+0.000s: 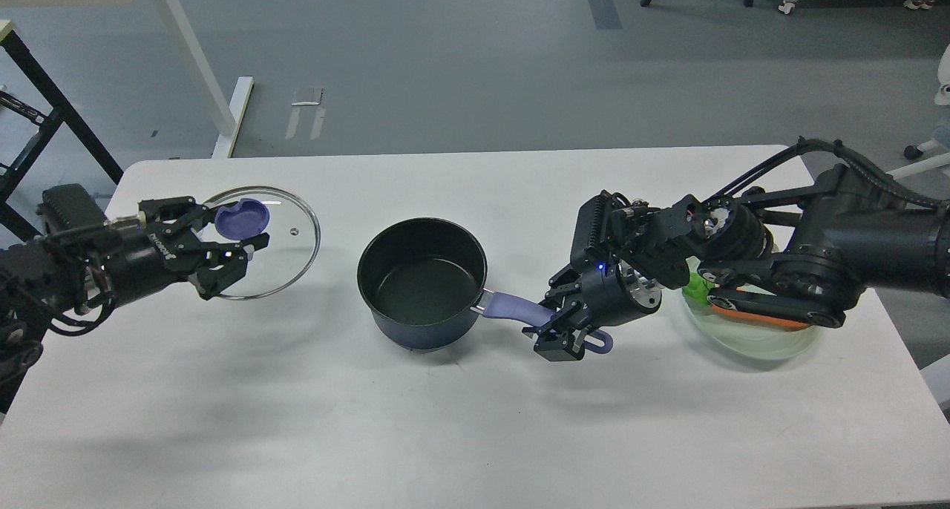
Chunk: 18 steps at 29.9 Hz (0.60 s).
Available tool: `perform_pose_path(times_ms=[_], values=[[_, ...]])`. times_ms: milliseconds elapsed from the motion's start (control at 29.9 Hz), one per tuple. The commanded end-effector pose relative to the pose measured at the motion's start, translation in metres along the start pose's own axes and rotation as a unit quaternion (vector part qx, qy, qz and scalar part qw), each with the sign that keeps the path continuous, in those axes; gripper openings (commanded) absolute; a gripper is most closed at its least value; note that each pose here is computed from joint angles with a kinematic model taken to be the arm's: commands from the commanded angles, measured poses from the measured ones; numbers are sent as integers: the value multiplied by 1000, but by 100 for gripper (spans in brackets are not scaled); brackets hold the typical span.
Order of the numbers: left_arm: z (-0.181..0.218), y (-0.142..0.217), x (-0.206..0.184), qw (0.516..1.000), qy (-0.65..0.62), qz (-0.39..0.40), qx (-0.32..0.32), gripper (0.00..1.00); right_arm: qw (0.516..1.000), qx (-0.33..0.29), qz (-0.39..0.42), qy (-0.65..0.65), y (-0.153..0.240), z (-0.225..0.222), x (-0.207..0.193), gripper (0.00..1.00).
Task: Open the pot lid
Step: 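Lift the glass lid off the pot and lower it beside the pot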
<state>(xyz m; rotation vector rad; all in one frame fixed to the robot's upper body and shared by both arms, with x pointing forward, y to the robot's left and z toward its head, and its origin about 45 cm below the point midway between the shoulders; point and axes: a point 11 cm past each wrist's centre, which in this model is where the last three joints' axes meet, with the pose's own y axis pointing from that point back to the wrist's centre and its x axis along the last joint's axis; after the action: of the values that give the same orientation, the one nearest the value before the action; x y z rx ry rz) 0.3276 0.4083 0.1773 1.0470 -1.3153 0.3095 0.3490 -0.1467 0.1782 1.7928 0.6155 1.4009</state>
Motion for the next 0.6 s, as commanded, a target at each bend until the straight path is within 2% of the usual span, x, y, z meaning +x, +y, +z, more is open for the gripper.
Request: perform_pose_path(times_ms=[0, 201, 569], values=[[-4, 12, -26, 1000, 12, -12, 22, 27, 1000, -1, -1, 0, 0, 1, -1, 29], [-6, 26, -55, 998, 23, -41, 40, 31, 1000, -1, -1, 0, 0, 1, -1, 29], [7, 21, -80, 997, 41, -59, 36, 50, 1000, 0, -1, 0, 0, 0, -1, 29]])
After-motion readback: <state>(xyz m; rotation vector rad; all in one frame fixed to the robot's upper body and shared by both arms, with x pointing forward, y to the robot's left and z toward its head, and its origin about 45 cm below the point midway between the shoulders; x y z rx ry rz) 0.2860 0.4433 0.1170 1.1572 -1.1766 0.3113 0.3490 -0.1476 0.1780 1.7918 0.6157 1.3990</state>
